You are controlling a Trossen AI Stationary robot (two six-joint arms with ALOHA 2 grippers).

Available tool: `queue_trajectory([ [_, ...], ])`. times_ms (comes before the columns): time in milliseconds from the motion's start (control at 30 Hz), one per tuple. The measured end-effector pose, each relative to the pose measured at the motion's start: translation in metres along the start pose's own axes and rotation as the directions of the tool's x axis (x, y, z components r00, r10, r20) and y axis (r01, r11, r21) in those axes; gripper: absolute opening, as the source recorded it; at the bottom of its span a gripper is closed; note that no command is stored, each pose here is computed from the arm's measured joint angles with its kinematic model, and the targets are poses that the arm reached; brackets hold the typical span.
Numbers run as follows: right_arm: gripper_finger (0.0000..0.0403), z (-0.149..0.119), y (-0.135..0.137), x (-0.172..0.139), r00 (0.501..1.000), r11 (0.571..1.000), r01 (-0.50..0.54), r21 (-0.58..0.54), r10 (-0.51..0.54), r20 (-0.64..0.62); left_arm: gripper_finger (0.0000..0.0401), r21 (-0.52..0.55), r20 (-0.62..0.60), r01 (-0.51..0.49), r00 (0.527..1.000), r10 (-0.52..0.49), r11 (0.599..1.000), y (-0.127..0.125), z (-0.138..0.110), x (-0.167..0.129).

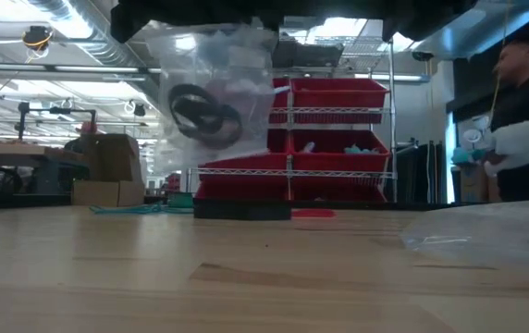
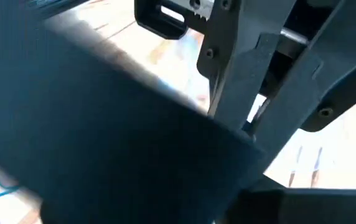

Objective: Sort rubber bands
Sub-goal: Put the black rubber band into the transparent zip bag

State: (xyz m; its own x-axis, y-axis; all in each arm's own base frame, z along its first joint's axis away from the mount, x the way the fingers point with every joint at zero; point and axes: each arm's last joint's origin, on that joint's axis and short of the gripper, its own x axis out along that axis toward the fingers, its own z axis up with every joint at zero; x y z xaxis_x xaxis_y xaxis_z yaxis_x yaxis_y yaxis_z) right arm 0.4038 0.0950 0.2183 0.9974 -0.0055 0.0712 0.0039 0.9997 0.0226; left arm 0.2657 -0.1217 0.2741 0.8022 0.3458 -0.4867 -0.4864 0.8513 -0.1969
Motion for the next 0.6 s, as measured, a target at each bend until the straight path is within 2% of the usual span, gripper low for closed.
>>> queue_trajectory([
  [267, 0.0003, -0.007, -0.001, 0.000, 0.997, 0.993, 0.000, -0.114, -0.010, -0.083, 0.0000, 0.005, -0.024, -0.027, 0.999, 0.028, 1.000, 0.005, -0.002, -0.002],
  [400, 0.0003, -0.014, -0.002, -0.001, 0.985, 0.985, 0.044, -0.164, -0.070, -0.157, 0.0000, 0.005, -0.045, -0.046, 0.998, 0.046, 0.999, 0.007, -0.004, -0.002],
  [600, 0.0003, -0.018, -0.004, -0.002, 0.974, 0.978, 0.091, -0.185, -0.127, -0.189, 0.0000, -0.003, -0.061, -0.090, 0.994, 0.090, 0.996, 0.012, -0.007, -0.002],
])
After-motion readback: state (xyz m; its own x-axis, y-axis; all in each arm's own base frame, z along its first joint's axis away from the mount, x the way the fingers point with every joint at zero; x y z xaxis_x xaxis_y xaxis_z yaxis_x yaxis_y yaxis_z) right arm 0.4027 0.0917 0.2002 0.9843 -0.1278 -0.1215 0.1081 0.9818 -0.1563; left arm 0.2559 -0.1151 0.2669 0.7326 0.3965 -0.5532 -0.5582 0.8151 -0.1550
